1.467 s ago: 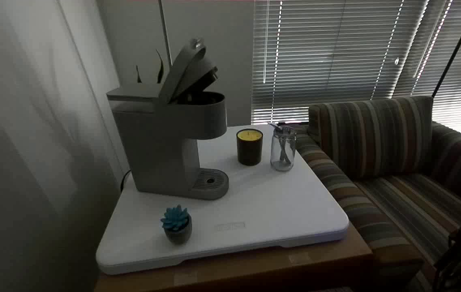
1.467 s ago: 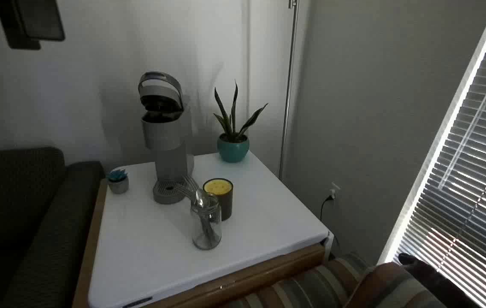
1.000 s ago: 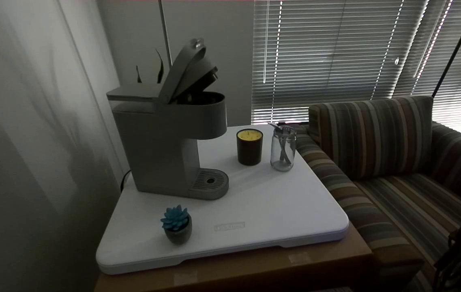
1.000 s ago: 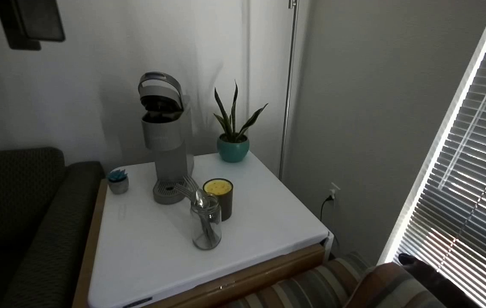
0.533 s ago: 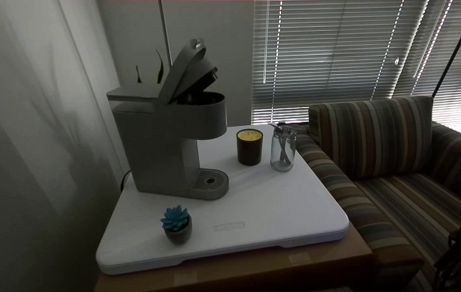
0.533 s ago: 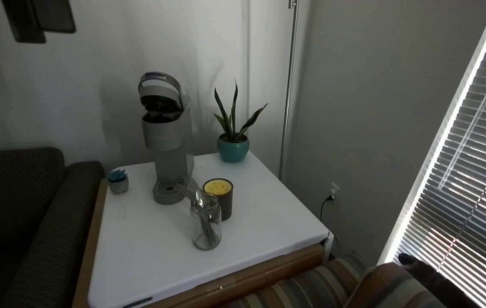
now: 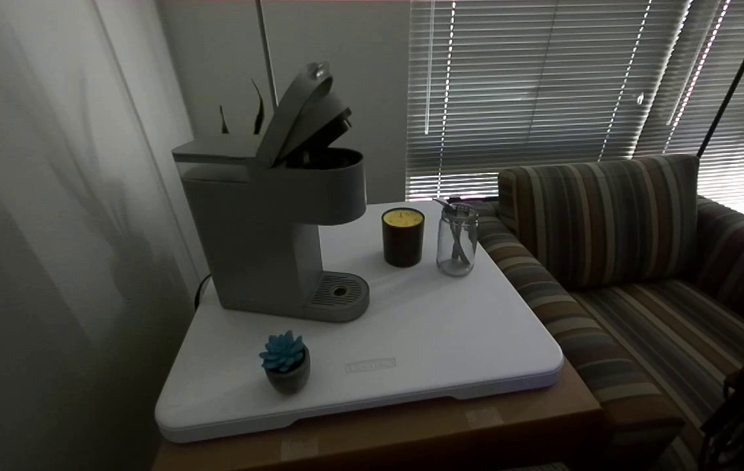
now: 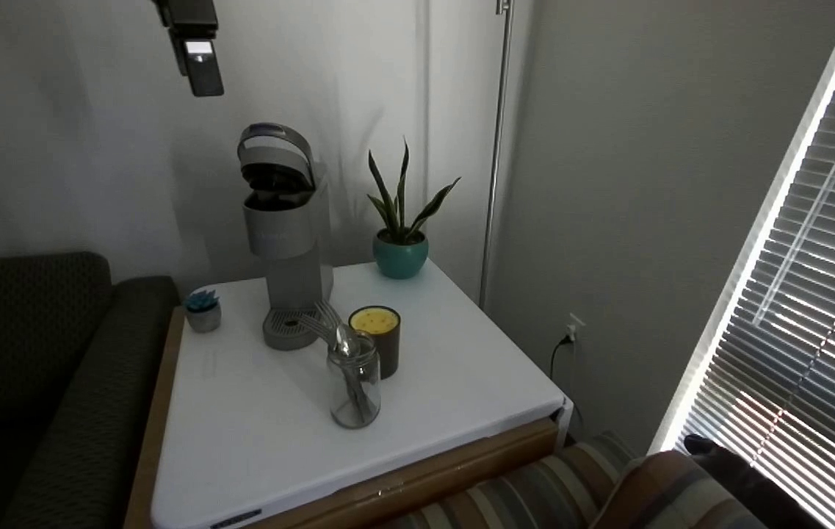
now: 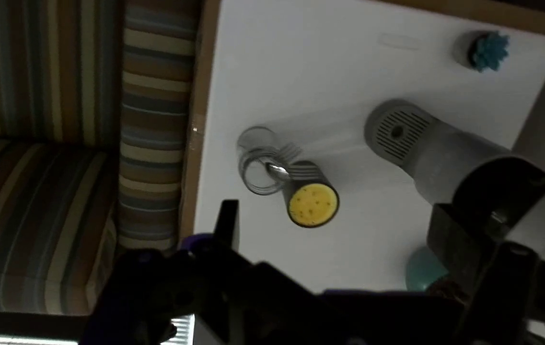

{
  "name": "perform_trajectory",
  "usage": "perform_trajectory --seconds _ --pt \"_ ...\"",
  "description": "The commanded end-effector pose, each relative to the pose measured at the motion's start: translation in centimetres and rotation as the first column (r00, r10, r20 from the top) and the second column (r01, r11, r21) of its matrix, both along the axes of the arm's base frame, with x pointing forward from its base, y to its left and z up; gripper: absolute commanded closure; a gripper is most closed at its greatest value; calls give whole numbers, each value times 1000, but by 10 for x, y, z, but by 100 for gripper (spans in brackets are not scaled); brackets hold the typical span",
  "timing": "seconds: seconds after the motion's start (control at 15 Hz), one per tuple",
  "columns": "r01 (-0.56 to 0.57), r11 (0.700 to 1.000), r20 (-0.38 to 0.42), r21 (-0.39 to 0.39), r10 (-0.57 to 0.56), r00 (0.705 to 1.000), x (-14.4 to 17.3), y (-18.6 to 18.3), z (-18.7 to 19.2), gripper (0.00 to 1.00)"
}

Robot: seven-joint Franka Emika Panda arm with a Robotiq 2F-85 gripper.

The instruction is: Close the coffee maker

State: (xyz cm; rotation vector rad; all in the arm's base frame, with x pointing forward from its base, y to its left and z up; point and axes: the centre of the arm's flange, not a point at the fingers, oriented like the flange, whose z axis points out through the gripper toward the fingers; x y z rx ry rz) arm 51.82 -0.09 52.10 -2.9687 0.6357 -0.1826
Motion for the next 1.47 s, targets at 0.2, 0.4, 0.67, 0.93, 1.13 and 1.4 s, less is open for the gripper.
perform_trajectory --seconds 0.2,0.4,0.67,0.93,1.13,1.4 --pt "75 996 53 47 -77 996 43 26 -10 0" --pt "121 990 67 67 -126 990 59 27 -11 0" --pt "185 981 107 60 -190 976 93 33 -3 0" --pt "222 967 173 128 -242 955 131 43 0 0" --pt "202 967 218 157 -233 948 158 55 5 0" --pt "133 975 249 178 -175 953 194 86 8 0"
